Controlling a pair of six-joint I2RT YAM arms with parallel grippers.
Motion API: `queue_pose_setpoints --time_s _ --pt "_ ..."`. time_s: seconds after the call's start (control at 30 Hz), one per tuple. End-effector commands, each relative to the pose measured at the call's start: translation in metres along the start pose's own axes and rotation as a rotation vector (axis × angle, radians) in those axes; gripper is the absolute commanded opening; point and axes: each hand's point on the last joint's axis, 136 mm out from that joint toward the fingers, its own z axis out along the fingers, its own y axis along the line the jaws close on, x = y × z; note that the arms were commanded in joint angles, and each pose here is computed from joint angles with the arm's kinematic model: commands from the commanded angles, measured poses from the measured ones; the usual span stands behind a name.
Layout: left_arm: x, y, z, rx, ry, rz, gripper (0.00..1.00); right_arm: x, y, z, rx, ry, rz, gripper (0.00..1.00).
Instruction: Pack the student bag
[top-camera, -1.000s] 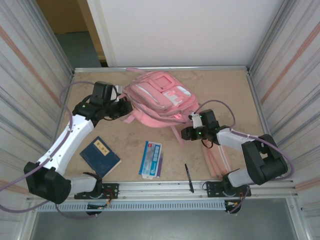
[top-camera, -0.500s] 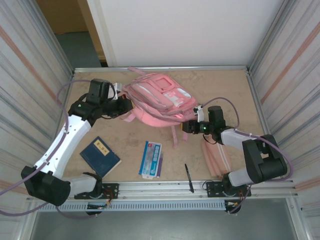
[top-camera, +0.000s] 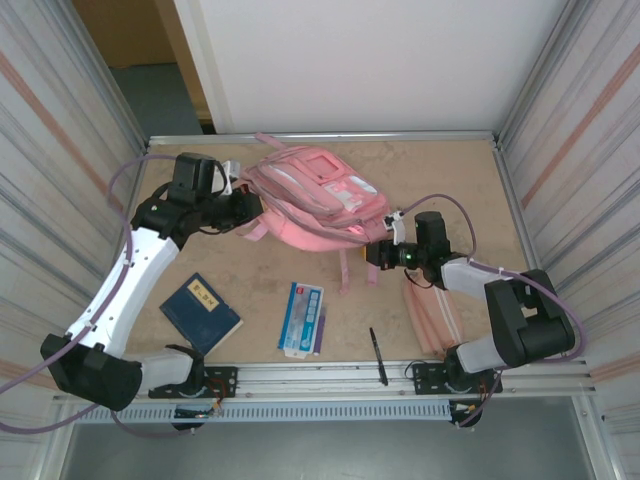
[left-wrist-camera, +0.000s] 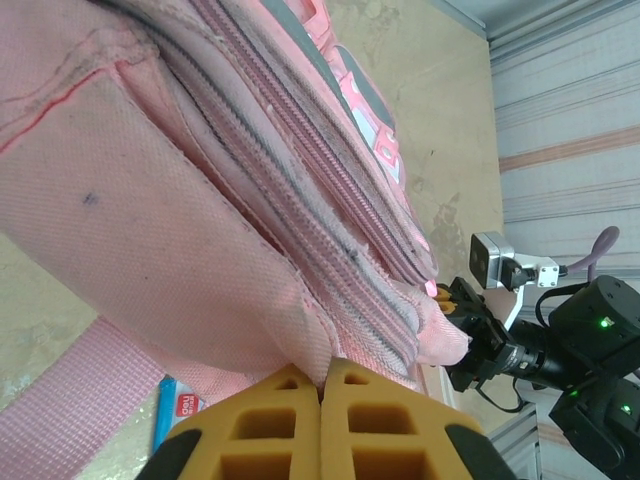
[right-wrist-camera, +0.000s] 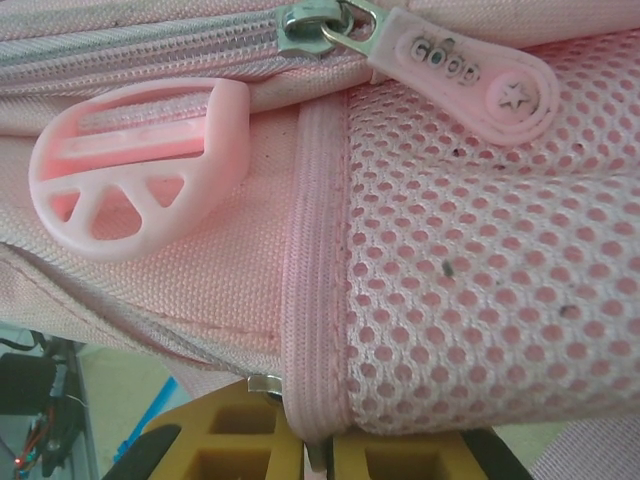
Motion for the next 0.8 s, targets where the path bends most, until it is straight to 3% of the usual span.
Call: queue_pose_setpoints --time_s 0.0,0.43,0.7,0.77 --pt "-0.022 -0.016 -0.013 0.040 -0.075 0.061 0.00 0.010 -0.003 -0.003 0.041 0.036 0.015 0.06" --pt "-0.018 0.002 0.012 0.009 -0.030 0.010 0.00 0.012 0.044 0.002 0.065 0.214 -0.091 0.10" --pt "-0.030 0.006 0.010 0.005 -0.064 0.004 0.00 0.028 0.042 0.002 0.099 0.334 -0.103 0.20" --pt "-0.032 0.002 0.007 0.019 -0.072 0.004 0.00 0.029 0.033 0.001 0.136 0.334 -0.080 0.16"
